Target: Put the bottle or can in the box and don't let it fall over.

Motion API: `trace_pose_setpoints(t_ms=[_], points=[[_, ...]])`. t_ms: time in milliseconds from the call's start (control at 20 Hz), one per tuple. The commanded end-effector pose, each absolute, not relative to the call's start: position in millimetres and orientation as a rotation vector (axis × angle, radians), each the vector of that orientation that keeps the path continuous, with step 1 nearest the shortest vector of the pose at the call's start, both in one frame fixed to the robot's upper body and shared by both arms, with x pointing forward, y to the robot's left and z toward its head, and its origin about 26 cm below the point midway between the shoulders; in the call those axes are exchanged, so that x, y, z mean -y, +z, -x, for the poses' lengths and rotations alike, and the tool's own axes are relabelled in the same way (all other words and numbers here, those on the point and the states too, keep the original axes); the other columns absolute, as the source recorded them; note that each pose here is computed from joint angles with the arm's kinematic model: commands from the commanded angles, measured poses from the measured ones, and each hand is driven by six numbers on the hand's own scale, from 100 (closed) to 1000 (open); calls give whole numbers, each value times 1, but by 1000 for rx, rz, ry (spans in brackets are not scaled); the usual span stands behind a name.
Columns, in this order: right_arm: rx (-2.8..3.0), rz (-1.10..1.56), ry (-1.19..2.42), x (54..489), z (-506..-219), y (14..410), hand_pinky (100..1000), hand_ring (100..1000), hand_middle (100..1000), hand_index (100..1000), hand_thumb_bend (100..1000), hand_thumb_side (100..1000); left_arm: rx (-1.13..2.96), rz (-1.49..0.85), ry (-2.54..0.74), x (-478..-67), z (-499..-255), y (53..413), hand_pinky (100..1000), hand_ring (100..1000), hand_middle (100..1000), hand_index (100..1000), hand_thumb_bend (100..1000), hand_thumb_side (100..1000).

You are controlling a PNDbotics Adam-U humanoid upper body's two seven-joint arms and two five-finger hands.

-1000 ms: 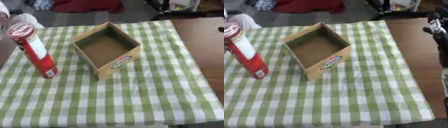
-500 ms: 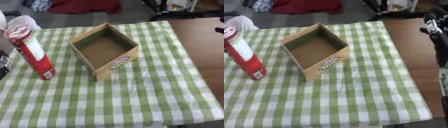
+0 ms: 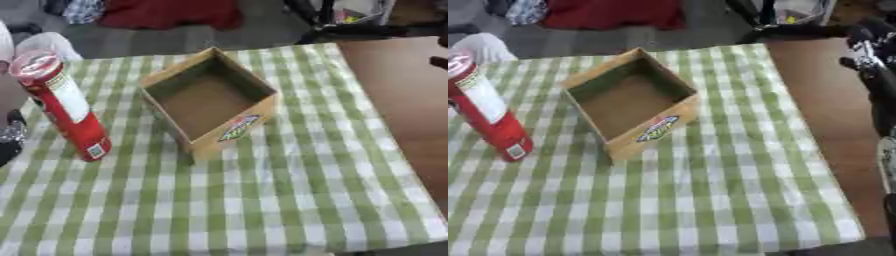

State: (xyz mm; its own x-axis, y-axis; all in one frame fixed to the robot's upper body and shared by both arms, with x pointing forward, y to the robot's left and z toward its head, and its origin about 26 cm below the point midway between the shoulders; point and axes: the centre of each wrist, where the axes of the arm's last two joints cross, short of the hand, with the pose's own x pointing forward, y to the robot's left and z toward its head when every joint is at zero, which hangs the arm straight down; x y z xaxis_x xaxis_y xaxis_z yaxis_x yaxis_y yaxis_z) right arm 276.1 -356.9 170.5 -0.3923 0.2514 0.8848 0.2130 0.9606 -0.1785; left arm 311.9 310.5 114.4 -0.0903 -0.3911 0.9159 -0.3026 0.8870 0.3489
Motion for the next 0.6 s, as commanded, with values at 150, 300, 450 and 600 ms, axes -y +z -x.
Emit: trace_pose_setpoints(t_ms=[150,300,450,600], points=[[2014,339,54,358,-275,180,835,908,846,906,100,541,1654,-523,22,-318,-315,110,893,1000,1000,966,260,100],[2013,334,57,358,-275,180,834,905,842,905,100,541,1637,-497,33,-320,-317,102,894,1000,1000,972,305,211],[2013,332,58,357,-276,180,834,903,840,904,100,541,1641,-477,24,-322,-318,96,893,1000,1000,966,326,265],[2013,330,62,357,-276,180,834,899,837,903,100,540,1660,-470,0,-324,-320,93,890,1000,1000,960,334,292]])
